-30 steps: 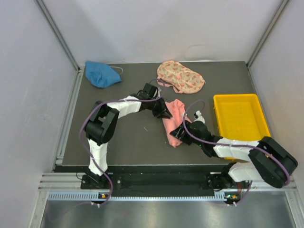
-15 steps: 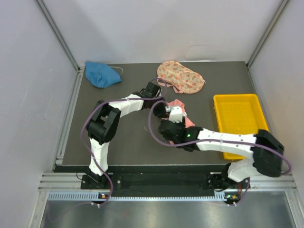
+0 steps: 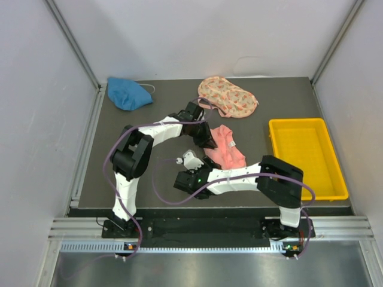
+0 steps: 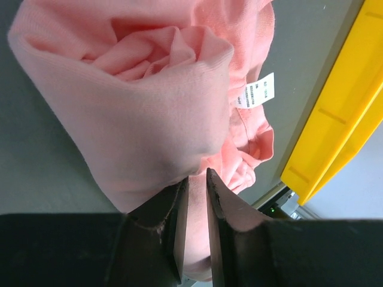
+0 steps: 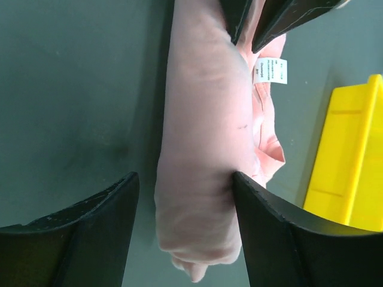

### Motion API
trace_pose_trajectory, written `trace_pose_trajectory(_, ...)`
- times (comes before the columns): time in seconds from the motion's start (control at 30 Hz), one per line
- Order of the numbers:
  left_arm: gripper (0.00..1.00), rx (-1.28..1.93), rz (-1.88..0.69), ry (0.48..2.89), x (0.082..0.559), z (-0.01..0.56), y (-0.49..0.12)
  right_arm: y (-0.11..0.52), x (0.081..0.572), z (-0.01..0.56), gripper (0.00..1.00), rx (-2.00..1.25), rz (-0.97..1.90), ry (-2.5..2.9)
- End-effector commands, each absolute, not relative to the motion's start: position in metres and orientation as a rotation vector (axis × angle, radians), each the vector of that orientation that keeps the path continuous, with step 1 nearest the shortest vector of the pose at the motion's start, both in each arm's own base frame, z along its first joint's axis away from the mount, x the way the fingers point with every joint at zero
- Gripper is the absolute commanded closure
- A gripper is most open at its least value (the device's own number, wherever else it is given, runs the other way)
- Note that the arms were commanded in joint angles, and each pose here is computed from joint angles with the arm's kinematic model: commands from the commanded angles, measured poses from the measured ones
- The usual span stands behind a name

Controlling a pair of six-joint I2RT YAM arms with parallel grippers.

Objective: Roll the t-shirts
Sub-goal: Roll the T-shirt to the center of the board.

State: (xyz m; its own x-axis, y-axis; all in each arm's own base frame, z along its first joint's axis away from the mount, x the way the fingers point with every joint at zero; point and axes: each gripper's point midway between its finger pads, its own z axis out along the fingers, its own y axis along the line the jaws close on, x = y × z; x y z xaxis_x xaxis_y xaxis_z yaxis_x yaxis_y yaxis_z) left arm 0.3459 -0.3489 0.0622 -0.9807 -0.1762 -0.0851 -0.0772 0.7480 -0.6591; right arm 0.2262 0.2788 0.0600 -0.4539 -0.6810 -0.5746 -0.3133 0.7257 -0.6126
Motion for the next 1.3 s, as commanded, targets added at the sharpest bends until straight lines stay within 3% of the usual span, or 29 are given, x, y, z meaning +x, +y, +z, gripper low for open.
trace_pose_trajectory(0.0,0.75,-0.187,-0.931,2.834,0.349,0.043,-0.339,0.266,0.226,0.059,0.36,-0.795,-0.680,2.032)
trace_pose_trajectory(0.2,0.71,-0.172,-0.938,2.829,0.351,0.046,-0.340,0.252,0.217,0.035,0.36,-0.774,-0.702,2.093)
trace_pose_trajectory(0.37,0.58,-0.140,-0.948,2.805,0.353,0.055,-0.340,0.244,0.212,0.014,0.41,-0.679,-0.567,2.220)
trace_pose_trajectory(0.6,0.53,-0.116,-0.990,2.760,0.362,0.073,-0.341,0.242,0.217,0.017,0.46,-0.422,-0.164,2.347)
trace_pose_trajectory(0.87,0.51,-0.117,-1.004,2.697,0.369,0.103,-0.331,0.252,0.214,0.033,0.49,-0.121,0.543,2.389)
trace_pose_trajectory(1.27,0.53,-0.128,-1.052,2.643,0.348,0.123,-0.314,0.270,0.203,0.041,0.51,0.084,1.036,2.368)
